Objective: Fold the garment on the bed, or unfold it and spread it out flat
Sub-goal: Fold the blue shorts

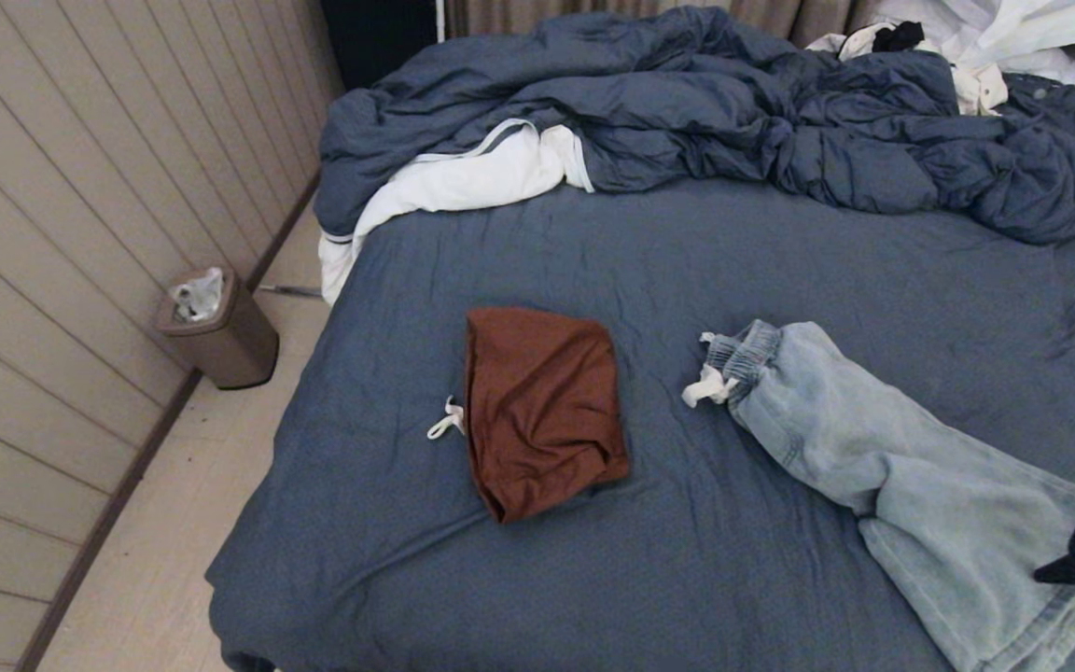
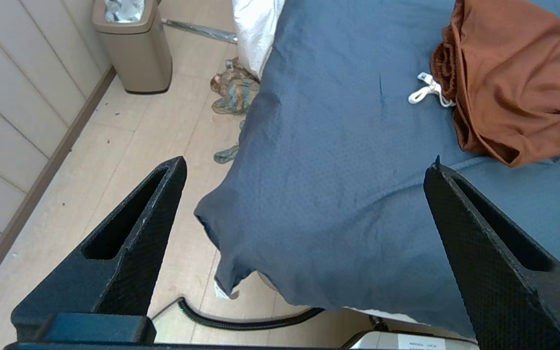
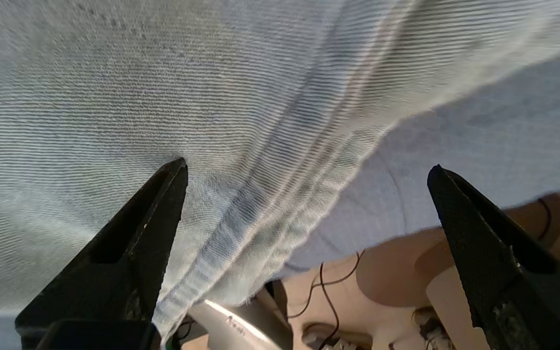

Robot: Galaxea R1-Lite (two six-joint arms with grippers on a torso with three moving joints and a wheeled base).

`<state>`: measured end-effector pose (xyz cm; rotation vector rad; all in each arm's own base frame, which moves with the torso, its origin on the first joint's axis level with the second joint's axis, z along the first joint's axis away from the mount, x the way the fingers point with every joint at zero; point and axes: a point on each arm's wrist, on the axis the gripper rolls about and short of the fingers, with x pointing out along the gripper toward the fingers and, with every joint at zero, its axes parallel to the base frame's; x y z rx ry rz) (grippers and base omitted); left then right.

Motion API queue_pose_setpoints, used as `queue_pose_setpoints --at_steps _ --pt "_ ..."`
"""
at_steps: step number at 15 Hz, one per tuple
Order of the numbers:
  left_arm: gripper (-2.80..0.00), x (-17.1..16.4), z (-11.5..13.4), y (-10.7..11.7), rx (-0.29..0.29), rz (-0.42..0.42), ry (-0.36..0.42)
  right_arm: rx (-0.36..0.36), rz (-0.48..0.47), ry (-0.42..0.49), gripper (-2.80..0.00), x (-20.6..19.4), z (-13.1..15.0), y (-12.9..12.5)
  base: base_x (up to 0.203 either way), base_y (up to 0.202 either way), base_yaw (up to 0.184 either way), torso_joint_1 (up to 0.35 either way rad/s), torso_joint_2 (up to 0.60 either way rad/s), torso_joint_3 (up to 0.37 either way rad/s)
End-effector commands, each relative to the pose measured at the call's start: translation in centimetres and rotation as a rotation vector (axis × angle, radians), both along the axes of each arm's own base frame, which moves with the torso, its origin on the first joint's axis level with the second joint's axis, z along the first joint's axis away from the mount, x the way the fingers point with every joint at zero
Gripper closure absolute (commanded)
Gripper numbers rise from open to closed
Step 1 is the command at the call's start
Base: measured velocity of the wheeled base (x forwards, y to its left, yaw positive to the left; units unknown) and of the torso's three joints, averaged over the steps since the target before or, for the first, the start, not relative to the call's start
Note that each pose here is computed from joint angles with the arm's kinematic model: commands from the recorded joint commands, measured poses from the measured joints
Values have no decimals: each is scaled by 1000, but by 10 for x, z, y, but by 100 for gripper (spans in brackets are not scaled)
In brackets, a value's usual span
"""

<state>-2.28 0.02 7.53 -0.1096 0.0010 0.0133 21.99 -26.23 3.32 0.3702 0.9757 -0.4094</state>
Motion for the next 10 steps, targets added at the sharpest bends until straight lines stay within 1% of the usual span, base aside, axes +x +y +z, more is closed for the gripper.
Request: queue_pose_setpoints --at_steps 1,6,10 --pt "-280 0 0 0 -1 1 1 19 19 15 -280 2 -17 5 0 0 0 0 0 0" --pt "-280 0 0 0 -1 1 1 0 41 -4 -280 11 -37 7 0 0 0 0 0 0" --pt "-280 0 0 0 -1 1 1 10 39 4 -280 11 -43 7 0 0 0 0 0 0"
